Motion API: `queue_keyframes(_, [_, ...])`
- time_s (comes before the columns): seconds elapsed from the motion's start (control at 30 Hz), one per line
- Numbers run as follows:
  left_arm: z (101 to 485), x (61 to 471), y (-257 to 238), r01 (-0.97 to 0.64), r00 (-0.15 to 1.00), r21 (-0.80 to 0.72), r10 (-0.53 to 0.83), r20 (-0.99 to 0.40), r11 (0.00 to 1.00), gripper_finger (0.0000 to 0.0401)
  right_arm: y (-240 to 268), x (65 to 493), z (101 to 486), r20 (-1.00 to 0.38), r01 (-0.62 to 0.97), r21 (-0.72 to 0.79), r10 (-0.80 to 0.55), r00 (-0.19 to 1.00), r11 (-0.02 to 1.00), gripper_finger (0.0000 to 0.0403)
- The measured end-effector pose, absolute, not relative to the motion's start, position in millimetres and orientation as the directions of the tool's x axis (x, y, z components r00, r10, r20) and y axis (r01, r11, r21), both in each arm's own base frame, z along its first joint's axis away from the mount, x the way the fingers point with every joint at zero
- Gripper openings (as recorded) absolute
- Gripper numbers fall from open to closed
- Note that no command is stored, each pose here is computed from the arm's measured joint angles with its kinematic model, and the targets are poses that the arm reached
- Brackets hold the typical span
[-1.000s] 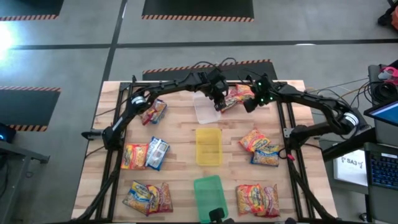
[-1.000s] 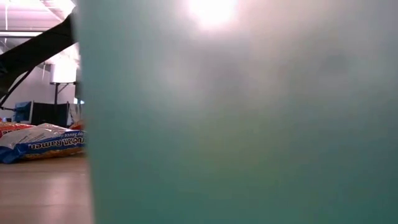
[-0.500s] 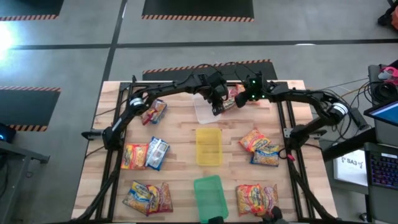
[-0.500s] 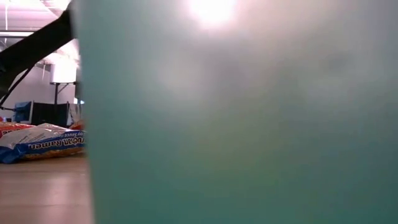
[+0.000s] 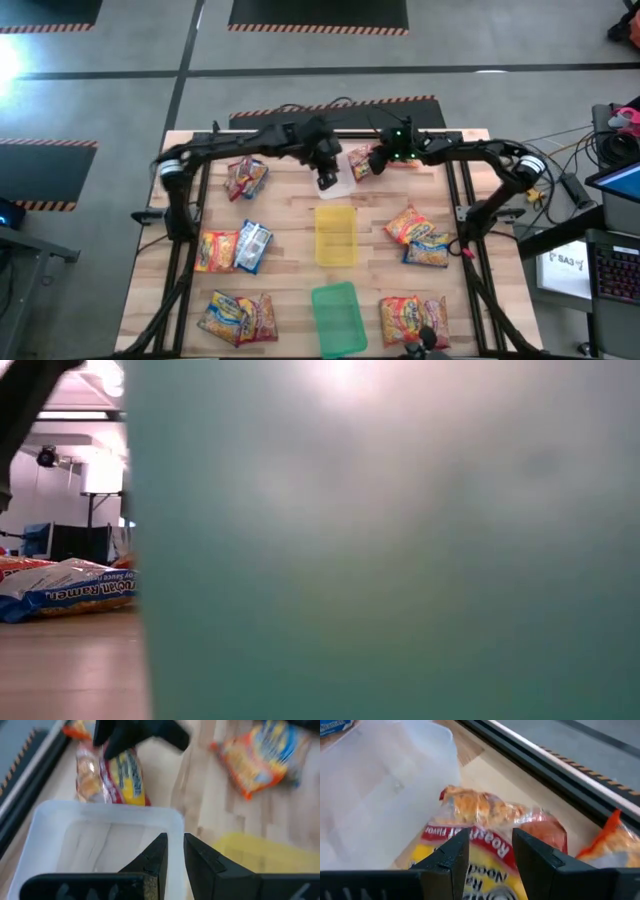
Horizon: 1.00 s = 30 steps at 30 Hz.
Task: Sort Maruchan noodles
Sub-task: Put the red noodle pack into the transparent bin
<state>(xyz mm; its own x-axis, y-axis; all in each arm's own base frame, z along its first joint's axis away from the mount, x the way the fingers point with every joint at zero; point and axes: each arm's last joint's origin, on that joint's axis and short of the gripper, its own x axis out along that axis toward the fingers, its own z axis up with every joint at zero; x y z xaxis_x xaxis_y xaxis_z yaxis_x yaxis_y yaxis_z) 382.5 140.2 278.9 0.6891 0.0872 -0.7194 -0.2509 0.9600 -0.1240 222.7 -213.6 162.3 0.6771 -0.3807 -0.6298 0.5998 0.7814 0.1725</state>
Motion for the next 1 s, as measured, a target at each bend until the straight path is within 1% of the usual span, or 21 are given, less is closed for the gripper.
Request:
queue_keyframes(0.1, [286,363,130,-0.274,0.758,-0.151,0.117,-0.642,0.950,0.0045,-217,229,157,-0.644,0.598,0.175,-0.369,0.670,0.782,0.0139])
queue_keyframes(0.17, [287,351,123,-0.288,0.783,-0.159,0.137,-0.606,0.944,0.0045,-218,231,152,-0.664,0.600,0.178,-0.355,0.658,0.780,0.0139])
queue_keyframes(0.4, [291,311,93,-0.346,0.827,-0.139,0.231,-0.513,0.928,0.0045,-213,229,146,-0.735,0.612,0.194,-0.299,0.608,0.766,0.0135])
queue_keyframes(0.53, [295,296,82,-0.349,0.855,-0.141,0.254,-0.452,0.926,0.0045,-200,227,149,-0.786,0.611,0.210,-0.239,0.570,0.763,0.0132])
queue_keyframes(0.63, [296,288,79,-0.340,0.875,-0.147,0.255,-0.412,0.929,0.0045,-186,225,155,-0.819,0.605,0.222,-0.191,0.541,0.765,0.0133])
queue_keyframes(0.77, [296,283,77,-0.340,0.877,-0.147,0.256,-0.406,0.929,0.0045,-163,220,166,-0.862,0.599,0.235,-0.121,0.493,0.766,0.0130])
queue_keyframes(1.0, [295,285,77,-0.336,0.877,-0.138,0.256,-0.407,0.932,0.0045,-123,210,192,-0.893,0.570,0.257,-0.033,0.448,0.780,0.0120])
